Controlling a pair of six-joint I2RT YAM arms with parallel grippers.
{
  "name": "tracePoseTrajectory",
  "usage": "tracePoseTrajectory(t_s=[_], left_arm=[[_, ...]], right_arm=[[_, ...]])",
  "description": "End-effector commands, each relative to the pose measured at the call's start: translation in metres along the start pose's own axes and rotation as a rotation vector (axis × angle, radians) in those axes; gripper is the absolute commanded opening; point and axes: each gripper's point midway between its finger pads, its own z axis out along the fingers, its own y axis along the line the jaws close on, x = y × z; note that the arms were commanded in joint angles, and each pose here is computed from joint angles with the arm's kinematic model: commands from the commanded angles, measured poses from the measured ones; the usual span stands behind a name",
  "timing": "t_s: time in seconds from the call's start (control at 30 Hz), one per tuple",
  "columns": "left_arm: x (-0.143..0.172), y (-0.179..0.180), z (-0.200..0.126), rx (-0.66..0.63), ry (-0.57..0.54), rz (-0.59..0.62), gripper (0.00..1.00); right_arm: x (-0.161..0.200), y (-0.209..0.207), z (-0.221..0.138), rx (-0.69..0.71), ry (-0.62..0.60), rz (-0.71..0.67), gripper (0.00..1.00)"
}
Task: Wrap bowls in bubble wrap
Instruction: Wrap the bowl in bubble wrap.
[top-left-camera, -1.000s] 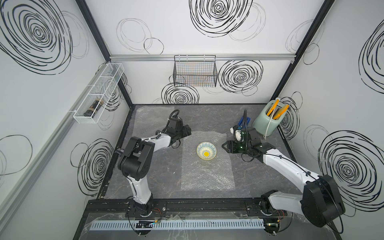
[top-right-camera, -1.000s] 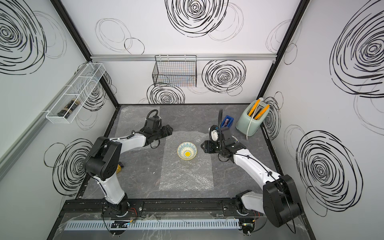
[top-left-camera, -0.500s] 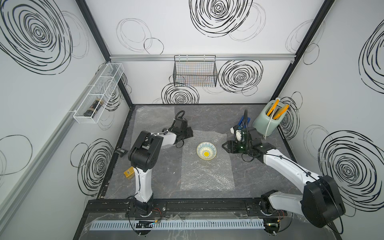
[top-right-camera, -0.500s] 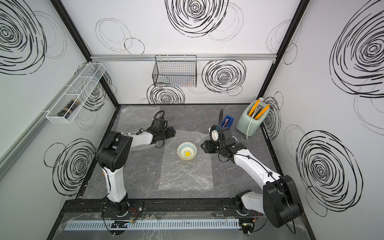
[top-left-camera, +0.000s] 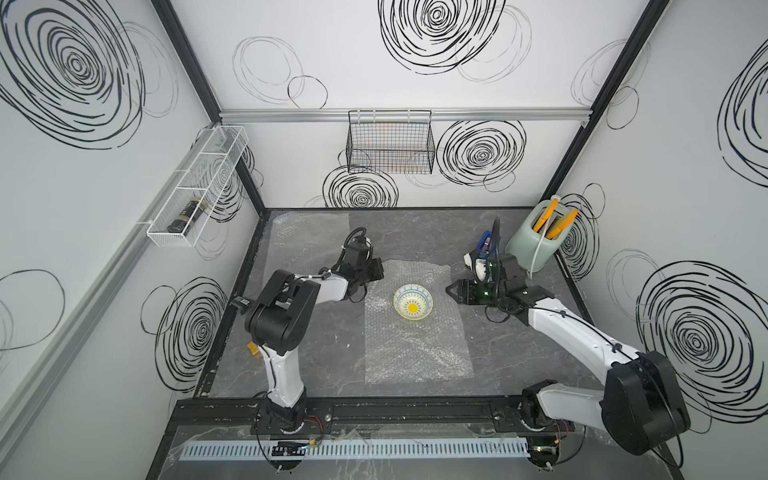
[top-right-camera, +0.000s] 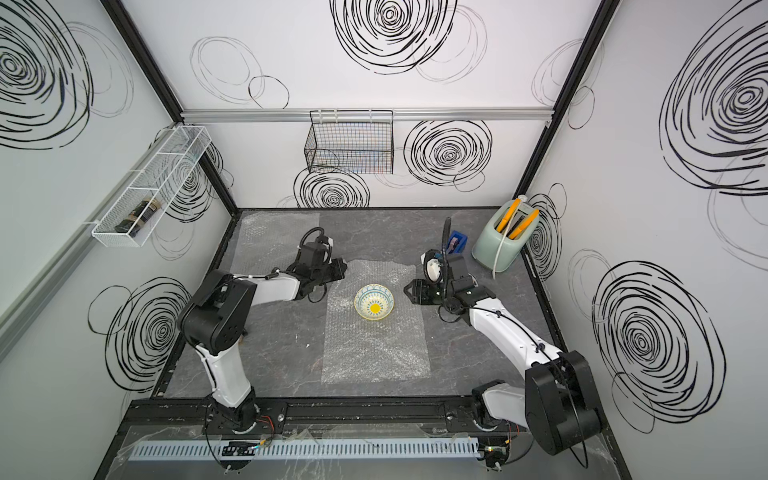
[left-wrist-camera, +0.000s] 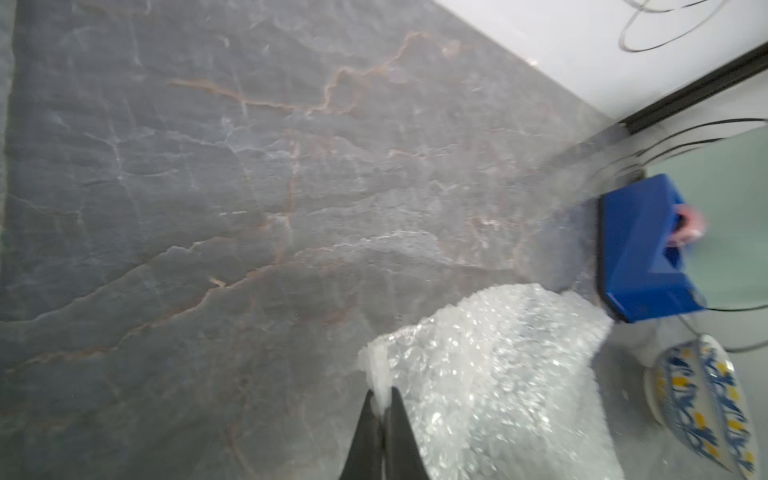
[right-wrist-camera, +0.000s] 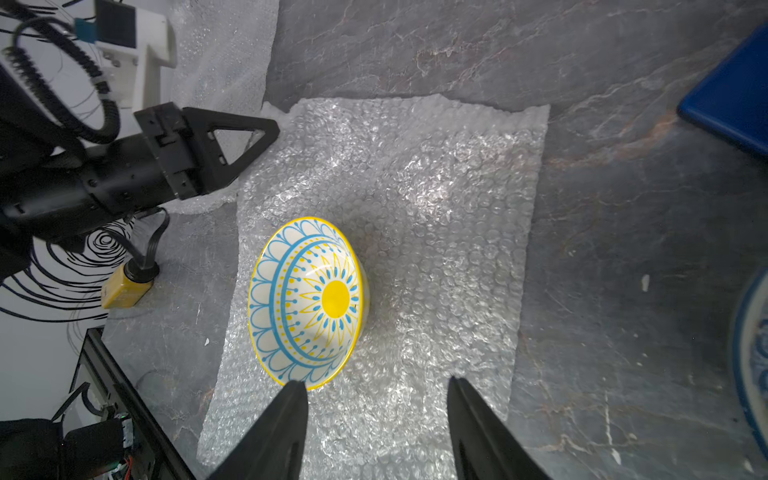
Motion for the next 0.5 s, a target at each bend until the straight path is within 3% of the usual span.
tracePoseTrajectory(t_s=[0.0, 0.17, 0.3, 0.47], left_arm=[[-0.029, -0.057, -0.034, 0.21, -0.141, 0.043, 0.0], [-0.011, -0.093, -0.066, 0.364, -0.142, 0.09, 0.0], [0.018, -0.116, -0.084, 0.454, -0.082, 0.131, 0.0], [0.06, -0.138, -0.09, 0.464, 0.009, 0.235, 0.0]], right_arm=[[-0.002, -0.001, 0.001, -0.016, -0.009, 0.016, 0.59], [-0.005, -0.005, 0.002, -0.018, -0.011, 0.03, 0.59], [-0.008, -0.004, 0.002, -0.034, -0.019, 0.037, 0.59], [-0.014, 0.006, 0.005, -0.088, -0.021, 0.042, 0.59]])
